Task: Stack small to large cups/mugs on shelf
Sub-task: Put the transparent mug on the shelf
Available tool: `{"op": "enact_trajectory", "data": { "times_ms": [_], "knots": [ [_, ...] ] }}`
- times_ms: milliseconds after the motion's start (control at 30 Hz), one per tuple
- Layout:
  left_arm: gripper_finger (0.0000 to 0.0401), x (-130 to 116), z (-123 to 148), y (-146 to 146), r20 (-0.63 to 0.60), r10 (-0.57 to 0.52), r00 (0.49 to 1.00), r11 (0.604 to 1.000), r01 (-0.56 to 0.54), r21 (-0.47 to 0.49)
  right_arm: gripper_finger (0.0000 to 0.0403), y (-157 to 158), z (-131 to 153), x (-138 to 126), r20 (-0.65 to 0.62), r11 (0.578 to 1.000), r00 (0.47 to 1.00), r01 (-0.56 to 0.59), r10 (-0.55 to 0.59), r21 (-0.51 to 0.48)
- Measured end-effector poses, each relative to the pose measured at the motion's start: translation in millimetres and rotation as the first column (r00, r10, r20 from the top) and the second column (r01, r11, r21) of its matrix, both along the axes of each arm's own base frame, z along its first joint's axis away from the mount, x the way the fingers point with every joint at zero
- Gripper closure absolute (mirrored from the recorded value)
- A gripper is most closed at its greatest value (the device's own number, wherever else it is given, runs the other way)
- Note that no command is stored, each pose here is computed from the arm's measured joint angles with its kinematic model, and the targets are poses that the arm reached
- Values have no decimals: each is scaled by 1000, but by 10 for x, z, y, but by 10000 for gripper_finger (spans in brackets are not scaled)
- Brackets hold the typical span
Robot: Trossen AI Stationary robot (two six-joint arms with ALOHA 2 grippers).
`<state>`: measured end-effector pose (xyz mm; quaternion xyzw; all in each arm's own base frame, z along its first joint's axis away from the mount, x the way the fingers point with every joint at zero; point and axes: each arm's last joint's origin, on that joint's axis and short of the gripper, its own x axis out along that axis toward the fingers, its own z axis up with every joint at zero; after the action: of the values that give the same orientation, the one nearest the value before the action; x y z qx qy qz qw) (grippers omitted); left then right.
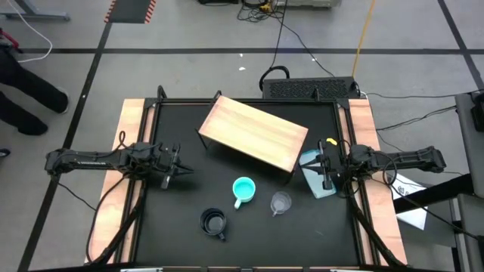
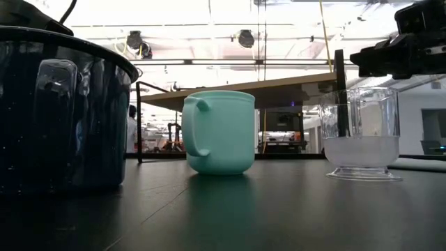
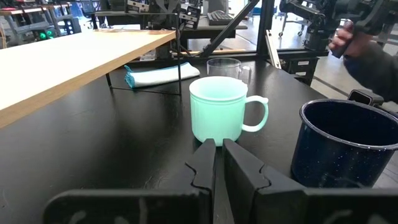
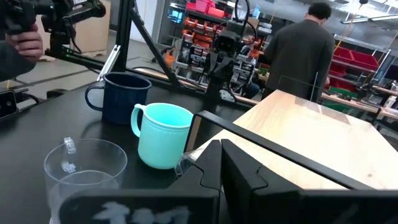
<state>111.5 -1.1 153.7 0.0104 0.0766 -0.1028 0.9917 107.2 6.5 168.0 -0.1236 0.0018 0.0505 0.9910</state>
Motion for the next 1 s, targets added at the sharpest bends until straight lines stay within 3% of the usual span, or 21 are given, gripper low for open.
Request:
{"op": "enact_trajectory", "data": {
  "times_ms": [133, 467, 700, 867, 1000],
  "knots": [
    [368, 0, 2, 0, 1, 0, 1000, 1000, 0, 0, 403, 0, -1, 0, -2, 1000, 1000, 1, -1, 15],
    [368, 0, 1, 0, 0, 0, 1000, 1000, 0, -3, 403, 0, 1, 0, -20, 979, 1000, 5, -1, 203],
    [368, 0, 2, 0, 1, 0, 1000, 1000, 0, -3, 403, 3, 79, -2, 61, 979, 998, -18, 6, 202],
    [368, 0, 2, 0, 1, 0, 1000, 1000, 0, 0, 403, 45, 202, -25, 186, 972, 970, -182, 154, 146],
    [368, 0, 4, 0, 6, -2, 1000, 1000, 2, 8, 403, 55, 168, 5, 132, 966, 974, -203, 183, 161]
  ]
}}
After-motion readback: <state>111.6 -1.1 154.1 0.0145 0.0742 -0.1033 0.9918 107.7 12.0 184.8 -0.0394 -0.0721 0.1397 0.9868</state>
